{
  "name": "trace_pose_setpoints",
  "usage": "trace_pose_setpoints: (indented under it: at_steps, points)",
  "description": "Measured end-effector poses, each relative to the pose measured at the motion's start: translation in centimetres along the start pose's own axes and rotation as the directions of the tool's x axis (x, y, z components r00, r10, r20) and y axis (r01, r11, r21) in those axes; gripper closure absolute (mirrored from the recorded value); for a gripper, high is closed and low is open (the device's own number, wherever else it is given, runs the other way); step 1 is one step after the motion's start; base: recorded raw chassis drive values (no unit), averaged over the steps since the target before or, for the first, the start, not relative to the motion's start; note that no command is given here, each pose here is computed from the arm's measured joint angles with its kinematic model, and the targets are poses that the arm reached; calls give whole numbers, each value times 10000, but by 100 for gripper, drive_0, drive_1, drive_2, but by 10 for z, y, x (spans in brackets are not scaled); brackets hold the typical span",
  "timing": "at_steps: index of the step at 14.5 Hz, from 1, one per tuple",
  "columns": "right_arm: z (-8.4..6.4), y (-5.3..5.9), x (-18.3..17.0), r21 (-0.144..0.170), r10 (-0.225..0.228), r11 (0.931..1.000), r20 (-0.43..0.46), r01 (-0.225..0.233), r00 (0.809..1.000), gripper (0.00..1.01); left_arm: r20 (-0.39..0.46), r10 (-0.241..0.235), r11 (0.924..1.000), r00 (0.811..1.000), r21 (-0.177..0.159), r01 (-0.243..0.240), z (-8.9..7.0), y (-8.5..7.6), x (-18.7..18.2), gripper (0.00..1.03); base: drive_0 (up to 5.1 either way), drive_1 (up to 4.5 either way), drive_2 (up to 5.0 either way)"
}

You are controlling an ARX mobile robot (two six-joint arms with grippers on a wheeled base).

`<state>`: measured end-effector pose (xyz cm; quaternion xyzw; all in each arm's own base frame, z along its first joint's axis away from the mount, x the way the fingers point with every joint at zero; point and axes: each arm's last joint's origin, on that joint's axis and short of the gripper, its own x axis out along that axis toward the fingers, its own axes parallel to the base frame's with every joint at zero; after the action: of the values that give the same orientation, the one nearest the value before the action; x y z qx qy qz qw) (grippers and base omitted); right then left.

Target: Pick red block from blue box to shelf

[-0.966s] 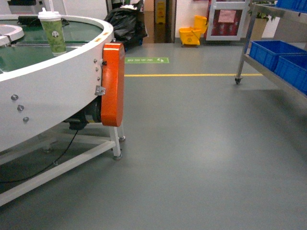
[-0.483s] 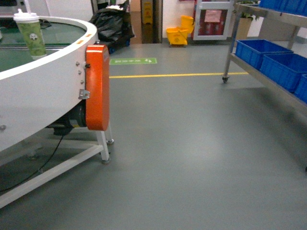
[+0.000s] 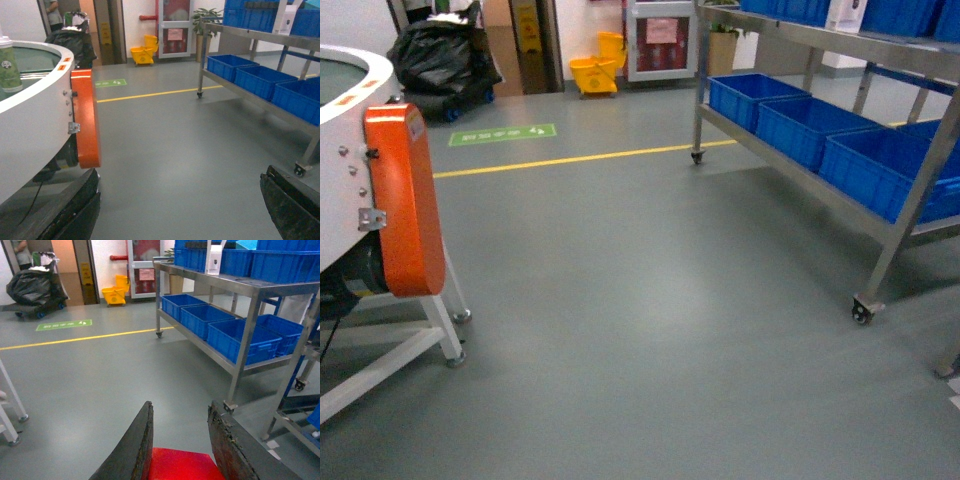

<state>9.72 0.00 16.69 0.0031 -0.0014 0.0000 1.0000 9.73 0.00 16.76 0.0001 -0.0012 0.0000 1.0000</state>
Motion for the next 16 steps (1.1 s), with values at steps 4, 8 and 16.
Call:
trace_pose_setpoints:
  at_steps: [4, 8, 16]
  points:
    - [0, 0, 0, 0, 0, 10000, 0, 0, 10000, 73, 0, 4, 10000, 10000, 0, -4, 0, 0, 0, 5, -159, -159, -159]
    - [0, 0, 0, 0, 0, 10000, 0, 0, 10000, 73, 0, 4, 10000, 10000, 0, -4, 0, 0, 0, 5, -151, -151, -151]
    - [0, 0, 0, 0, 0, 10000, -4, 0, 10000, 73, 0, 0, 10000, 10000, 0, 0, 0, 0, 0, 5, -143, -143, -143]
